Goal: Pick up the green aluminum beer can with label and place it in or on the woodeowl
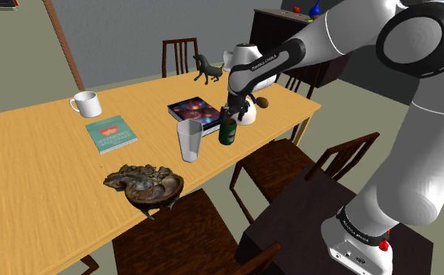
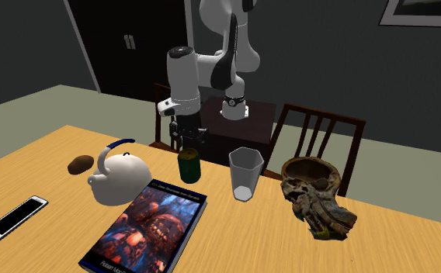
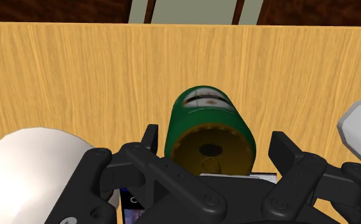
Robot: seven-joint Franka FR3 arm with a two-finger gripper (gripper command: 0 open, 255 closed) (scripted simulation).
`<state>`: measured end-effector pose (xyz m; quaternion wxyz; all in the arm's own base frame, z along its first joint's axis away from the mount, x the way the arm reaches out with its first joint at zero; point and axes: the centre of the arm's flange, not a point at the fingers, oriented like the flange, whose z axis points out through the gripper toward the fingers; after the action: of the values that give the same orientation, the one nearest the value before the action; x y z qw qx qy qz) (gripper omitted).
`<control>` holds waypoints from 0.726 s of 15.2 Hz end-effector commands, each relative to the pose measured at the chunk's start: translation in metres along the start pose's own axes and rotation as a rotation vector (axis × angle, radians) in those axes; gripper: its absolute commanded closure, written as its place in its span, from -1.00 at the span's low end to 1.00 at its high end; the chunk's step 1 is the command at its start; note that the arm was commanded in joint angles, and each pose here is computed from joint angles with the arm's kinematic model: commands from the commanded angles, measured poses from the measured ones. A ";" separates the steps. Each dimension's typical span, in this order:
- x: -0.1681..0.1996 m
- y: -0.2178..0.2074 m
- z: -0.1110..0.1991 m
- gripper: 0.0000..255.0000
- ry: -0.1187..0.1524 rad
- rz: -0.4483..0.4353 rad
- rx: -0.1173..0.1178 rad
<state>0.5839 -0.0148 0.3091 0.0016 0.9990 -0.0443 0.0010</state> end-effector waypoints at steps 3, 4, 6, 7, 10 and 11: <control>0.001 0.000 0.021 -1.00 0.000 0.000 0.000; 0.001 0.000 0.027 -1.00 0.000 0.000 0.000; 0.001 0.000 0.030 -1.00 0.000 0.000 0.000; 0.001 0.000 0.030 -1.00 0.000 0.000 0.000; 0.001 0.000 0.030 -1.00 0.000 0.000 0.000; 0.001 0.000 0.030 -1.00 0.000 0.000 0.000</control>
<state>0.5849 -0.0148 0.2793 0.0015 0.9990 -0.0442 0.0012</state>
